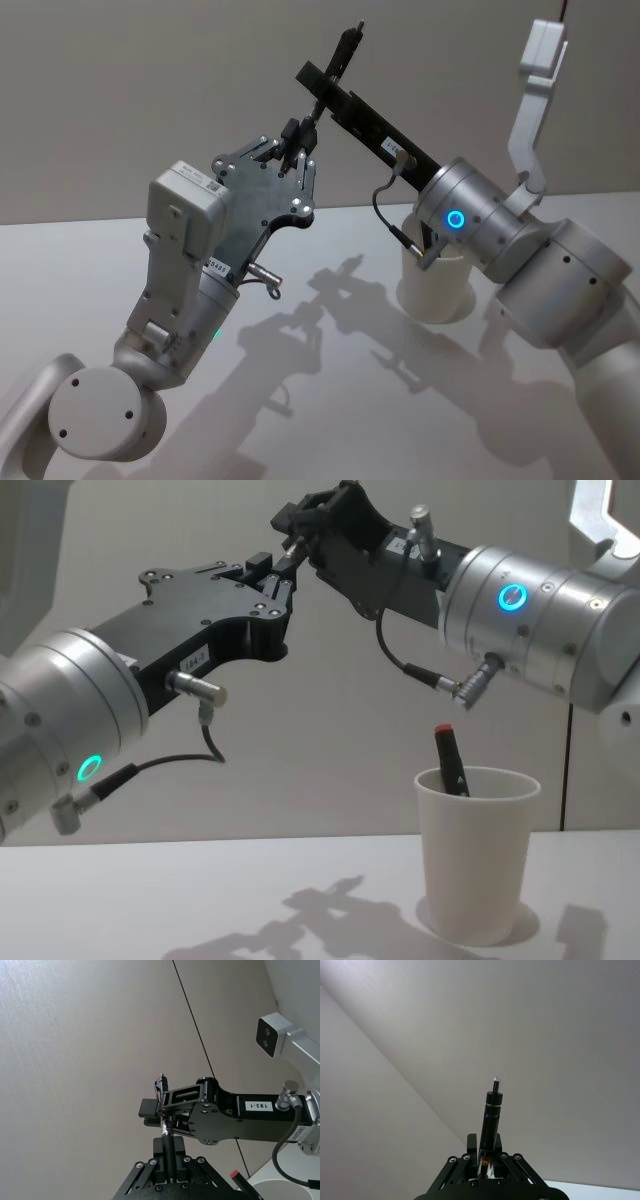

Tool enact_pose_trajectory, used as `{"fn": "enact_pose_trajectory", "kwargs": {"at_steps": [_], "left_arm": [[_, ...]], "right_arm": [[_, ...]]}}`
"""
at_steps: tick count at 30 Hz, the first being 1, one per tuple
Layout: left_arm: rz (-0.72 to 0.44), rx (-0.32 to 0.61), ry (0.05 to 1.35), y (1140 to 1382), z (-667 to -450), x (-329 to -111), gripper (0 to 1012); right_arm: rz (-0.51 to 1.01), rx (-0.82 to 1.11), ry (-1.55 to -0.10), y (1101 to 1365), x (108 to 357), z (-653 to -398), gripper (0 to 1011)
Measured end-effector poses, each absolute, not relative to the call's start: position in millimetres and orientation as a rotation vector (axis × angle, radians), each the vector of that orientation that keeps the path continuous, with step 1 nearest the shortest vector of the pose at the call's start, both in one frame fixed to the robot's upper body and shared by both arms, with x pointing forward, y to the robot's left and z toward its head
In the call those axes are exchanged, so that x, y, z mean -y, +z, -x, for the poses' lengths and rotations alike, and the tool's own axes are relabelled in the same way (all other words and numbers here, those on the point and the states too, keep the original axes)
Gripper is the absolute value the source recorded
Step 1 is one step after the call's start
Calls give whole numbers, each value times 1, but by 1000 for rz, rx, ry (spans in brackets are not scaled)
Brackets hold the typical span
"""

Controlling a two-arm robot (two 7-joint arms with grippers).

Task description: Place the pen into the pen holder.

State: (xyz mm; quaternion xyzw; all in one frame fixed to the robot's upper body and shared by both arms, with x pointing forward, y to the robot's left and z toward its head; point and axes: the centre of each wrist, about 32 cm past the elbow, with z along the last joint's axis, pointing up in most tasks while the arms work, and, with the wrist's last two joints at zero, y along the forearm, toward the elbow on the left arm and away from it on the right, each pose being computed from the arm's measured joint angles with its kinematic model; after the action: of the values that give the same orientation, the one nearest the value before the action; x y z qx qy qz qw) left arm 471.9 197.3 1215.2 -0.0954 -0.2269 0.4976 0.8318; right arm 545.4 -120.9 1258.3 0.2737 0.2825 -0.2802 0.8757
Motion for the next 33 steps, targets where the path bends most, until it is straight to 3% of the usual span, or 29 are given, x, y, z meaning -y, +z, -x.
{"fn": "enact_pose_trajectory", "kwargs": {"at_steps": [24,33], "left_arm": [[203,481,1055,1215,-472,-197,121],[205,483,1055,1216,-472,-197,347]], "right_arm": [[-571,-590,-587,1258,121,-545,149],[-570,-591,-590,1258,121,-546,146]]}}
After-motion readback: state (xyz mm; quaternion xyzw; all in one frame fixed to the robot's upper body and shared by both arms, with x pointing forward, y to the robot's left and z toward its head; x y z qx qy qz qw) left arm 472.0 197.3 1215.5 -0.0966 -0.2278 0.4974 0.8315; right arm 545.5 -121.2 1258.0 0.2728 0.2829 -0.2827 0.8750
